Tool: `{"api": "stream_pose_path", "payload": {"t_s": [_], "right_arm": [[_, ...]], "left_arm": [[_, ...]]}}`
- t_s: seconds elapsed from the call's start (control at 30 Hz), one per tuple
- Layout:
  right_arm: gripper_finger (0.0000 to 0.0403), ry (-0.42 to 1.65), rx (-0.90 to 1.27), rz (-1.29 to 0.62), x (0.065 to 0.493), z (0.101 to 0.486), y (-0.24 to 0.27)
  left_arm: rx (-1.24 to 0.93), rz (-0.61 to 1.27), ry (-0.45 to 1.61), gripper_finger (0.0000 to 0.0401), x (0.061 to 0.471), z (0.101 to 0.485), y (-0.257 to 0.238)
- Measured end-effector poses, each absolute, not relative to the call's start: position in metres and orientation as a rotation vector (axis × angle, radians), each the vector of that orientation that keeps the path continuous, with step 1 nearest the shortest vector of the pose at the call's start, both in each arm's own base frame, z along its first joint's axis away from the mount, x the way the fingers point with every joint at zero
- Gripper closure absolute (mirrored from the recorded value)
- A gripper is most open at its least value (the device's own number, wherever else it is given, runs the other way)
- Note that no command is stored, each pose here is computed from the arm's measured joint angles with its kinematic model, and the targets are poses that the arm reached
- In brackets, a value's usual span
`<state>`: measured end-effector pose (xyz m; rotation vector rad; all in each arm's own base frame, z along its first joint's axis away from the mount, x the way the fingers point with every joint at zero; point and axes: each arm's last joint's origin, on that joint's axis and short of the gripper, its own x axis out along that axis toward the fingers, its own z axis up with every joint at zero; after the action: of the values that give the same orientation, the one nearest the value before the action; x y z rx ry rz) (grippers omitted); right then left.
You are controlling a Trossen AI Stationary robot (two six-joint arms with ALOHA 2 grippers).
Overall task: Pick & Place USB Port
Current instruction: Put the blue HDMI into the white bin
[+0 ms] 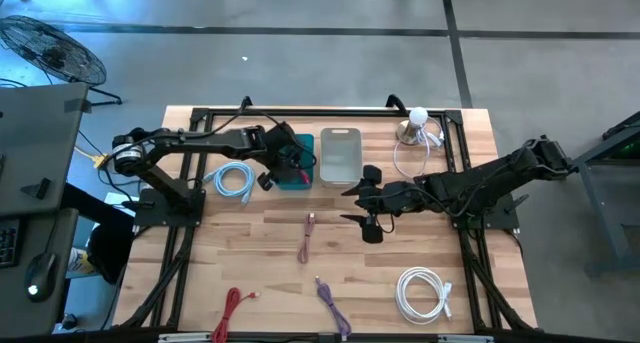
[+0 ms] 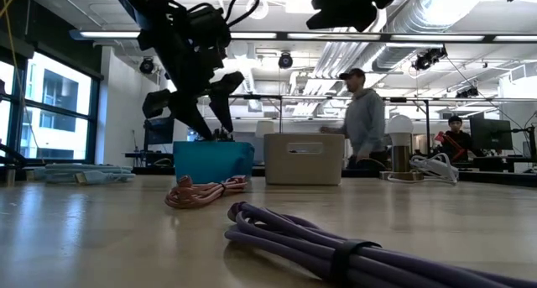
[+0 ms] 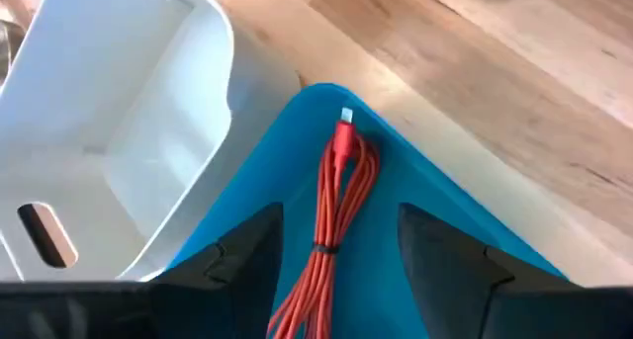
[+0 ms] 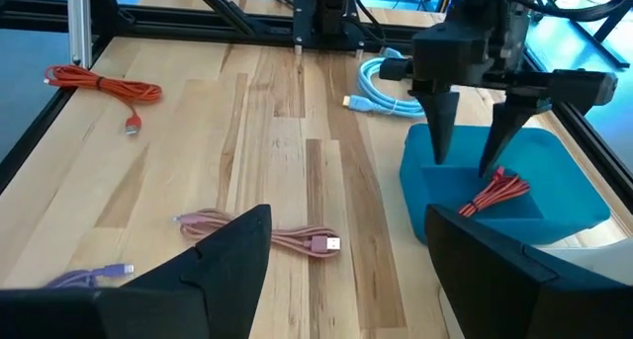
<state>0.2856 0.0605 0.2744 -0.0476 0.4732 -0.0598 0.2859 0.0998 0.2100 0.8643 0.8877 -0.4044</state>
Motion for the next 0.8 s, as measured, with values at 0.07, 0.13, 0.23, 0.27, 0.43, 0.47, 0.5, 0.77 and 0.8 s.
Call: {"api": "stream_pose_path", "payload": {"t_s": [0.07, 0.13, 0.23, 0.27, 0.43, 0.47, 0.5, 0.77, 0.8], "right_arm": [[0.0144, 0.475, -0.048, -0.060, 0.286, 0.274, 0.060], [0.0144, 0.477, -0.049, -0.059, 0.285, 0.274, 0.061], [0.0144, 0.480, -0.049, -0.059, 0.285, 0.274, 0.061], [0.0144, 0.481, -0.049, -0.057, 0.285, 0.274, 0.061], [0.0144, 0.485, -0.065, -0.008, 0.285, 0.274, 0.062], [0.0144, 0.485, -0.068, -0.003, 0.285, 0.274, 0.062], [0.0144, 0.485, -0.070, -0.002, 0.285, 0.274, 0.062], [0.0144, 0.488, -0.087, 0.031, 0.285, 0.273, 0.063], [0.0144, 0.488, -0.085, 0.038, 0.285, 0.273, 0.063]], "left_arm": [[0.876, -0.383, 0.908, 0.0206, 0.286, 0.210, 0.101], [0.886, -0.365, 0.927, 0.0206, 0.285, 0.210, 0.102], [0.887, -0.363, 0.927, 0.0206, 0.285, 0.210, 0.102], [0.884, -0.362, 0.927, 0.0206, 0.285, 0.210, 0.102], [0.821, -0.338, 0.925, 0.0206, 0.287, 0.210, 0.097], [0.819, -0.340, 0.918, 0.0206, 0.287, 0.212, 0.095], [0.818, -0.347, 0.907, 0.0206, 0.287, 0.214, 0.091], [0.884, -0.402, 0.730, 0.0206, 0.285, 0.254, 0.048], [0.880, -0.402, 0.711, 0.0206, 0.283, 0.263, 0.043]]}}
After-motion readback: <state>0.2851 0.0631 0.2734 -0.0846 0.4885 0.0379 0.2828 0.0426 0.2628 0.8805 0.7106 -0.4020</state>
